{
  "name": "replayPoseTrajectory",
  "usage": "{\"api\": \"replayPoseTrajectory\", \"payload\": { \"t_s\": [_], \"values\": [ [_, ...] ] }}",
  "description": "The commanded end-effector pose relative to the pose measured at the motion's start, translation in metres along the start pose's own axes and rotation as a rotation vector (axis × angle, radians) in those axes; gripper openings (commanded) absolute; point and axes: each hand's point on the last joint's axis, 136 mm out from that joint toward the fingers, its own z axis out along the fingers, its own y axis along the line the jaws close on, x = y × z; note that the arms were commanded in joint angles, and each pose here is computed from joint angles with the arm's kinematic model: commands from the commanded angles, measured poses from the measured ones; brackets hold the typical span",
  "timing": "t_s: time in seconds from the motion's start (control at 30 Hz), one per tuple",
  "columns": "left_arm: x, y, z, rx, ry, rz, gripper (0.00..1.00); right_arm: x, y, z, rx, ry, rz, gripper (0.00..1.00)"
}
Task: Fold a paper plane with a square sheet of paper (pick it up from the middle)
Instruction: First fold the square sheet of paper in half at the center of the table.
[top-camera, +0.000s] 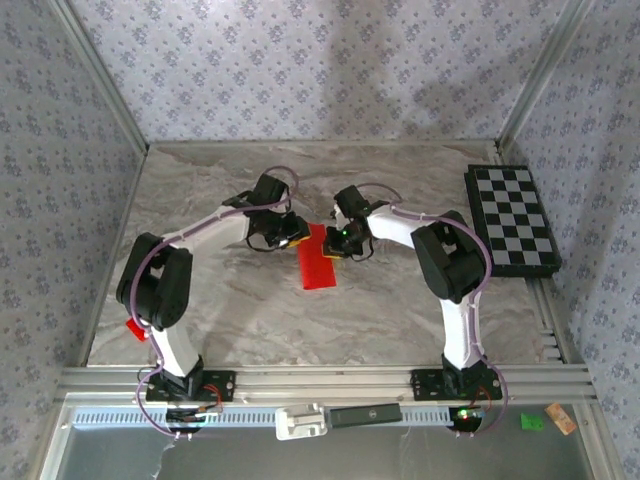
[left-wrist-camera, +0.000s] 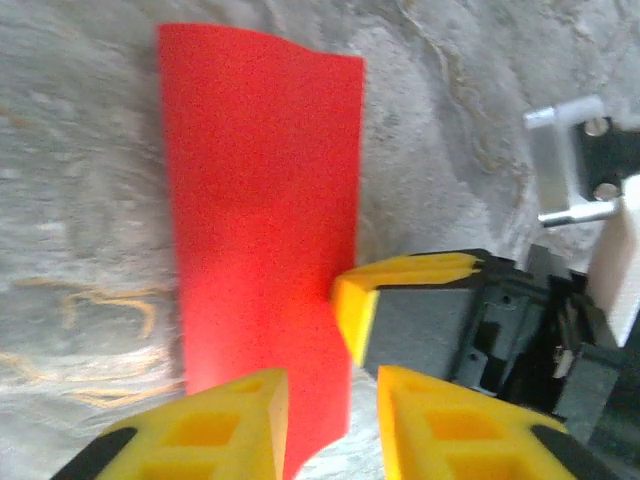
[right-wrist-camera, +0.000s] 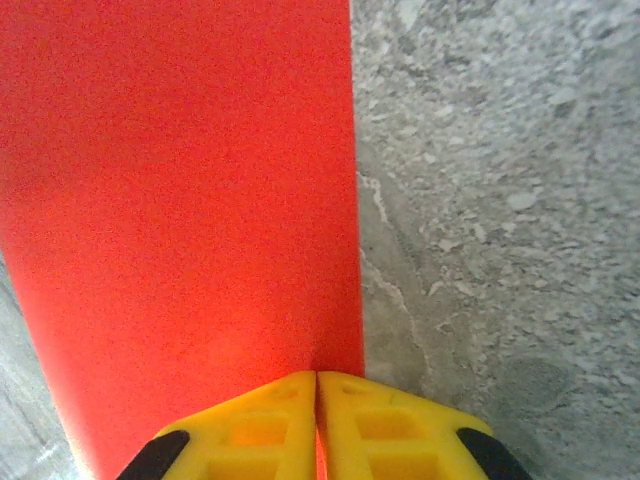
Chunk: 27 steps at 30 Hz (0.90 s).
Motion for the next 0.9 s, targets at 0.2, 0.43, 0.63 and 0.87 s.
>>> {"api": "replayPoseTrajectory", "payload": {
  "t_s": [0.2, 0.43, 0.63, 0.87],
  "values": [
    [0.030, -0.006, 0.045, 0.076, 0.180, -0.011, 0.15, 0.041, -0.068, 0.026, 0.273, 0.133, 0.077, 0.10],
    [0.037, 0.025, 0.060, -0.034, 0.214, -0.043, 0.13, 0.042, -0.071, 0.025, 0.299, 0.138, 0.079, 0.10],
    [0.035, 0.045, 0.060, -0.085, 0.196, -0.063, 0.13, 0.042, -0.078, 0.026, 0.334, 0.142, 0.074, 0.10],
    [0.038, 0.065, 0.058, -0.112, 0.187, -0.096, 0.13, 0.048, -0.090, 0.026, 0.404, 0.169, 0.068, 0.09]
  ]
}}
